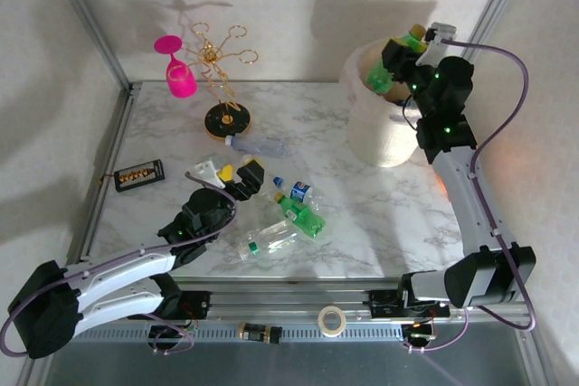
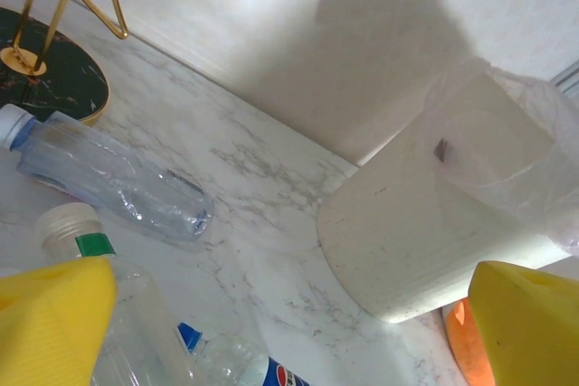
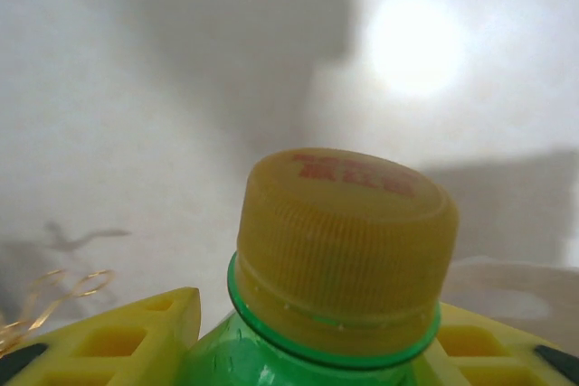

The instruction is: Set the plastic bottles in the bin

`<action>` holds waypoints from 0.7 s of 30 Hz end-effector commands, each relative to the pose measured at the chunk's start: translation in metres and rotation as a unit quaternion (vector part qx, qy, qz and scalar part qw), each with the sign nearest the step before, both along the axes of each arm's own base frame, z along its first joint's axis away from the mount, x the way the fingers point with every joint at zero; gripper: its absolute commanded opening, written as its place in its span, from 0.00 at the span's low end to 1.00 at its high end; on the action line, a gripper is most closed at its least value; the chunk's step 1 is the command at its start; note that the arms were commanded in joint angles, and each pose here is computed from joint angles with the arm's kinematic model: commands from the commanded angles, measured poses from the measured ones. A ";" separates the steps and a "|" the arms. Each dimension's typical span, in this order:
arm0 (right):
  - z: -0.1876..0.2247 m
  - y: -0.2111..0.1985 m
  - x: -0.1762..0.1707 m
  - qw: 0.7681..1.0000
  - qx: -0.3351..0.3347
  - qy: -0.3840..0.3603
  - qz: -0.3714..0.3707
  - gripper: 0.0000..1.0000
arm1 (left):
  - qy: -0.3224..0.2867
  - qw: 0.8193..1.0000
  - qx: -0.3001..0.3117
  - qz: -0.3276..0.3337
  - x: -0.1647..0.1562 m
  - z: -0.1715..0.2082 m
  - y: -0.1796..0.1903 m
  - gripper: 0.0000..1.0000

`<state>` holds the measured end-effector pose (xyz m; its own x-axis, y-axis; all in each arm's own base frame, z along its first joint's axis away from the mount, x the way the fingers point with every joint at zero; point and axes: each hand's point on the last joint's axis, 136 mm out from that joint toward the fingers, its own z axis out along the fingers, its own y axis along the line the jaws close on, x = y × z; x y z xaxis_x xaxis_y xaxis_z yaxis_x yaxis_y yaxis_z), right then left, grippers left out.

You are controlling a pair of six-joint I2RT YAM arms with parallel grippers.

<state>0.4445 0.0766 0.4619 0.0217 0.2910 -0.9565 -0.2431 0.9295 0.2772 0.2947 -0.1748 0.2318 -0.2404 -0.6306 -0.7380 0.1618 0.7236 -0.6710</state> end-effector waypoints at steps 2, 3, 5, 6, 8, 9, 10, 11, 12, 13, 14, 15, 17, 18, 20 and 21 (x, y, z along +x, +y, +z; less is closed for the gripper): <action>-0.013 -0.037 0.024 0.997 -0.012 0.009 -0.077 0.36 | 0.008 0.999 -0.017 0.036 -0.002 -0.006 0.022 1.00; -0.022 -0.039 0.029 0.997 -0.011 0.020 -0.078 0.36 | 0.010 0.999 -0.019 0.041 -0.003 -0.008 0.025 0.99; -0.039 -0.041 0.038 0.996 -0.010 0.041 -0.076 0.37 | 0.014 0.998 -0.024 0.048 -0.004 -0.012 0.030 1.00; -0.048 -0.039 0.041 0.996 -0.009 0.051 -0.072 0.37 | 0.014 0.998 -0.029 0.053 -0.005 -0.013 0.033 1.00; -0.062 -0.037 0.046 0.996 -0.005 0.065 -0.063 0.39 | 0.017 0.998 -0.033 0.058 -0.006 -0.015 0.037 1.00; -0.069 -0.035 0.049 0.996 -0.004 0.073 -0.058 0.40 | 0.018 0.997 -0.035 0.059 -0.006 -0.016 0.038 0.99; -0.073 -0.034 0.051 0.995 -0.003 0.079 -0.055 0.42 | 0.018 0.997 -0.036 0.060 -0.006 -0.017 0.039 1.00; -0.077 -0.033 0.053 0.995 -0.001 0.083 -0.053 0.46 | 0.018 0.997 -0.036 0.061 -0.007 -0.016 0.039 1.00; -0.079 -0.033 0.054 0.995 -0.002 0.087 -0.052 0.51 | 0.019 0.997 -0.036 0.061 -0.007 -0.017 0.040 1.00; -0.077 -0.032 0.054 0.995 -0.002 0.087 -0.052 0.56 | 0.020 0.997 -0.036 0.062 -0.007 -0.017 0.041 1.00; -0.076 -0.033 0.054 0.995 -0.002 0.086 -0.053 0.64 | 0.020 0.997 -0.036 0.063 -0.007 -0.017 0.042 1.00; -0.074 -0.034 0.054 0.995 -0.004 0.085 -0.055 0.70 | 0.020 0.997 -0.036 0.065 -0.007 -0.017 0.043 1.00; -0.067 -0.035 0.050 0.995 -0.009 0.077 -0.060 0.84 | 0.021 0.997 -0.035 0.070 -0.007 -0.018 0.045 0.99; -0.063 -0.037 0.047 0.995 -0.013 0.073 -0.064 0.91 | 0.020 0.996 -0.036 0.073 -0.007 -0.017 0.047 1.00; -0.052 -0.039 0.040 0.996 -0.018 0.061 -0.070 0.99 | 0.020 0.996 -0.036 0.079 -0.006 -0.018 0.049 1.00; -0.046 -0.041 0.035 0.996 -0.020 0.056 -0.073 0.99 | 0.019 0.996 -0.037 0.082 -0.006 -0.018 0.051 1.00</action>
